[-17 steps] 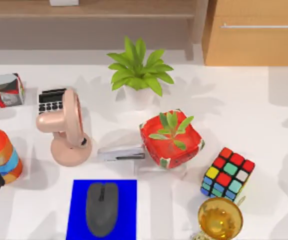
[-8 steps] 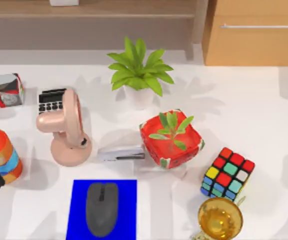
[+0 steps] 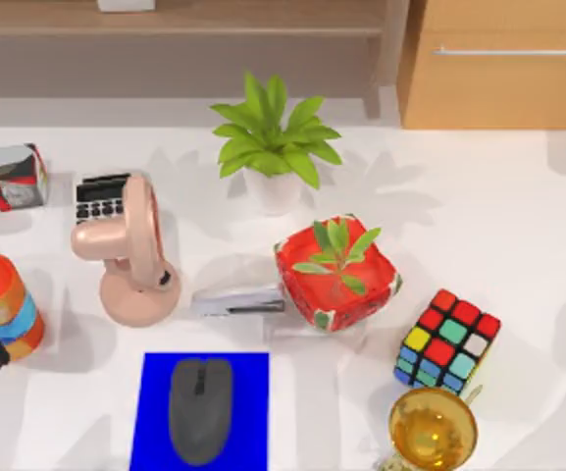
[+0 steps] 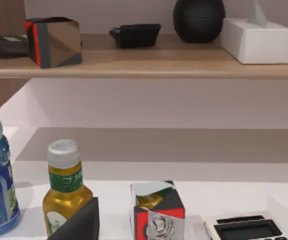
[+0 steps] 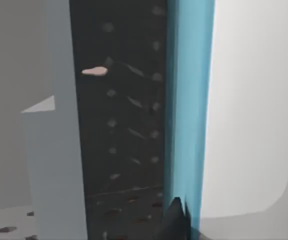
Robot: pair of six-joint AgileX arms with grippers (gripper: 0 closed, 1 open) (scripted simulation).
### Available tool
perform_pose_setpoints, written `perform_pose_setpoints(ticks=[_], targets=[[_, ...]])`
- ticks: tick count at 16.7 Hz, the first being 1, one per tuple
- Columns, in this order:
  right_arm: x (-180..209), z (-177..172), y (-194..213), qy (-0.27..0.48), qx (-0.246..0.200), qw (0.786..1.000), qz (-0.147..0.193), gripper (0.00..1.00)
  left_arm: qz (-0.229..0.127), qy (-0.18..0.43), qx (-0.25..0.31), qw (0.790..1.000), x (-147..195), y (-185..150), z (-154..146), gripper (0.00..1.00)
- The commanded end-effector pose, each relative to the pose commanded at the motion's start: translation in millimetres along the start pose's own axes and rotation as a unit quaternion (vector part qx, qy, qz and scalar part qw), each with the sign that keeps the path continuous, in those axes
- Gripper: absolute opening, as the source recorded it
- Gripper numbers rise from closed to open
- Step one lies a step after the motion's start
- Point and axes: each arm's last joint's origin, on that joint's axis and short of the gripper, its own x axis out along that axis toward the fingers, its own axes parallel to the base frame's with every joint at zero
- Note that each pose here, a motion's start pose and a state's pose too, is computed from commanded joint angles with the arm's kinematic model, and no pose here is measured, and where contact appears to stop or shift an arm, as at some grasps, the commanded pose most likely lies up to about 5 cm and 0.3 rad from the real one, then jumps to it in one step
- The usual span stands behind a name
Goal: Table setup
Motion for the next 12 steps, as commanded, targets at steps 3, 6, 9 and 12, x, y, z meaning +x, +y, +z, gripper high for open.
perform_pose_setpoints(ticks=[3,6,9,12], targets=[[1.0,0.4,-0.4,-0.001,0.001,1.0,-0.001,0.0,0.0,0.0,0.0,1.0,0.0,0.0,0.0,1.0],[1.0,0.4,-0.4,-0.001,0.001,1.0,-0.001,0.15,0.0,0.0,0.0,1.0,0.0,0.0,0.0,1.0],[1.0,0.4,-0.4,-0.001,0.001,1.0,-0.001,0.38,0.0,0.0,0.0,1.0,0.0,0.0,0.0,1.0],[1.0,0.4,-0.4,-0.001,0.001,1.0,-0.001,0.6,0.0,0.0,0.0,1.0,0.0,0.0,0.0,1.0]])
